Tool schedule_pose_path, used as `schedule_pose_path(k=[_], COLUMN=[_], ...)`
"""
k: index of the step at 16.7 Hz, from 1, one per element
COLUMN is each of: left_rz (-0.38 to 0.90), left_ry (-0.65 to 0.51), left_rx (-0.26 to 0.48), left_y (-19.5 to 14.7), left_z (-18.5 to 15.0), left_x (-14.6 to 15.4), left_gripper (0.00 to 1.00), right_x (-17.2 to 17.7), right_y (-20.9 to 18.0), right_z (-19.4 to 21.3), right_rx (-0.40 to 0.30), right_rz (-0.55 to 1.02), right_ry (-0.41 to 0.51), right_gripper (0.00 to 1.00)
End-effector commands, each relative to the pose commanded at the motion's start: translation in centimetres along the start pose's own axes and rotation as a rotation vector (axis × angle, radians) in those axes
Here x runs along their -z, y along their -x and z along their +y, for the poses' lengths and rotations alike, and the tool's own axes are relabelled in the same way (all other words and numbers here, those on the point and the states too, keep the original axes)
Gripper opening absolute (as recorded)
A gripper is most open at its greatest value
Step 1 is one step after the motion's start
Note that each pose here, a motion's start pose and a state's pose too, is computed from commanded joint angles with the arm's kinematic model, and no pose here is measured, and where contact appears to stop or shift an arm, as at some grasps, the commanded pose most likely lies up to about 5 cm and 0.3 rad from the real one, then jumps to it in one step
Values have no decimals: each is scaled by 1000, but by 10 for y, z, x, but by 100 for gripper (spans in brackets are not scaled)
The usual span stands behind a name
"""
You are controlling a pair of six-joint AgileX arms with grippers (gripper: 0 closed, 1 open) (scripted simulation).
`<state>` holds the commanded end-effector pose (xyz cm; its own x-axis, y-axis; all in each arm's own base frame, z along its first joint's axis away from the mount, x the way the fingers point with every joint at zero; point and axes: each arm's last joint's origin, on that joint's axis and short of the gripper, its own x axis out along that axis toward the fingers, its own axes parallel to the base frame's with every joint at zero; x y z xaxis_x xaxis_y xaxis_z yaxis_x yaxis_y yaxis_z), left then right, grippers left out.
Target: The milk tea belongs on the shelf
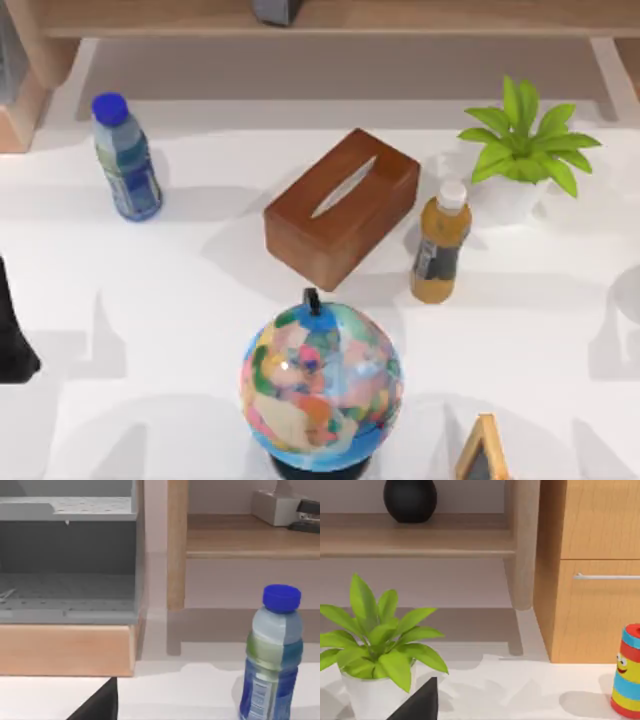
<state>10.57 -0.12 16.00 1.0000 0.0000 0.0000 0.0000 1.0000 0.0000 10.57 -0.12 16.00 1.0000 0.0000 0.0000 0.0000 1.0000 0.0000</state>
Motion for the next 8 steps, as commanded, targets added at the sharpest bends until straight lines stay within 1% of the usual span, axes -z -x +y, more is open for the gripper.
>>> schedule_pose_path(k=[4,8], left_rz=[0,0], left_ry=[0,0], left_rx=[0,0], left_y=[0,0], left_z=[0,0], left_x=[0,0], left_gripper=[100,100], right_x=[-2,-10], right_y=[-2,-13], right_z=[-1,-11], right_rx=[1,5], right_rz=[-4,-13], right_ry=[3,19], right_gripper=[100,100])
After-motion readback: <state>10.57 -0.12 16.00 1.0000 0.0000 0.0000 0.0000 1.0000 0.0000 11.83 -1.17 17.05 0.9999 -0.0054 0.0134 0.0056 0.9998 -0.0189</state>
